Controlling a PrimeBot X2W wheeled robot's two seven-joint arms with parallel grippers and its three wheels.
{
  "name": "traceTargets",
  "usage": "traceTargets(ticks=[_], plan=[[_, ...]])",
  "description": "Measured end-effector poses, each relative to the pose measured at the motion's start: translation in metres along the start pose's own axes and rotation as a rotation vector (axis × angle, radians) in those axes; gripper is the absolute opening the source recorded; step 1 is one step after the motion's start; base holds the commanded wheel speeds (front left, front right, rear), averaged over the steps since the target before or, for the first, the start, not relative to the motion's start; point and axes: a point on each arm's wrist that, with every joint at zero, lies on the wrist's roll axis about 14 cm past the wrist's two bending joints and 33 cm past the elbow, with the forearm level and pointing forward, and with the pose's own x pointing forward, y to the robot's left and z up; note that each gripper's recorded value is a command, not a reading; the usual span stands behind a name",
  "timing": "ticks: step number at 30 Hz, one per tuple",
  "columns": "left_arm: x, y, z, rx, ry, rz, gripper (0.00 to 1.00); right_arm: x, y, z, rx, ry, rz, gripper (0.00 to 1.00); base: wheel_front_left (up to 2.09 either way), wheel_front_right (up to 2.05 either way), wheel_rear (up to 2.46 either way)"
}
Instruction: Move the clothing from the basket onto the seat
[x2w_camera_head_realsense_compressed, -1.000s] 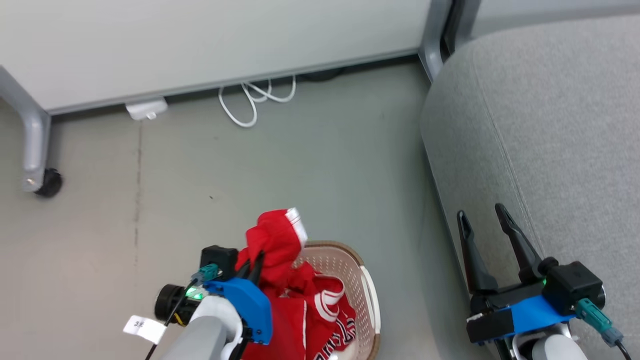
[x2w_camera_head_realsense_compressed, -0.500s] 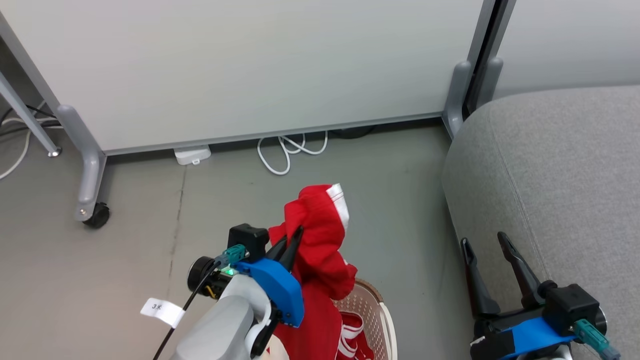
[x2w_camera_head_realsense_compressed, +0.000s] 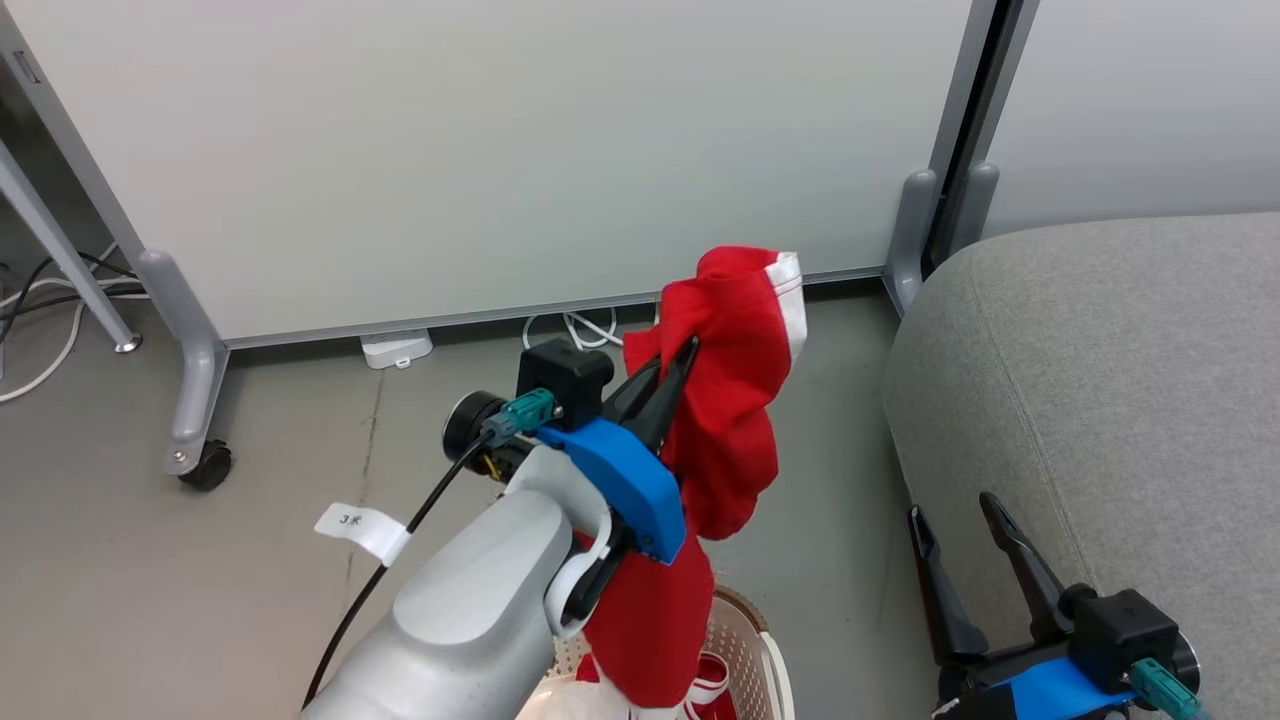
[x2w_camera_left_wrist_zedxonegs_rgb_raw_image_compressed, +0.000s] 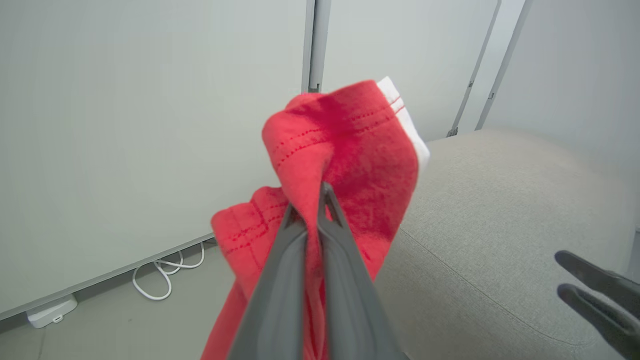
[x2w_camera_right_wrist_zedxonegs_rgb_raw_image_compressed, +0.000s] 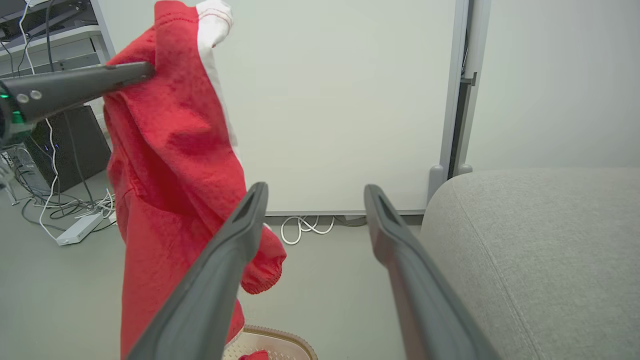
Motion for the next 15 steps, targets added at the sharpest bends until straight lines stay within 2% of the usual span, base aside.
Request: traceTargets(ticks=[7,15], plan=[[0.014,-0.025,0.032,0.039,-0.06,-0.07,0.0,-0.002,0.0,0.0,-0.003,-0.001,-0.001,1.0,0.0,0.0,0.0],[0.022,-0.044,0.047,0.05,-0.079,-0.113,0.0,-0.007,-0.002,0.001,-0.005,0.0,-0.011,1.0,0.0,0.0,0.0]])
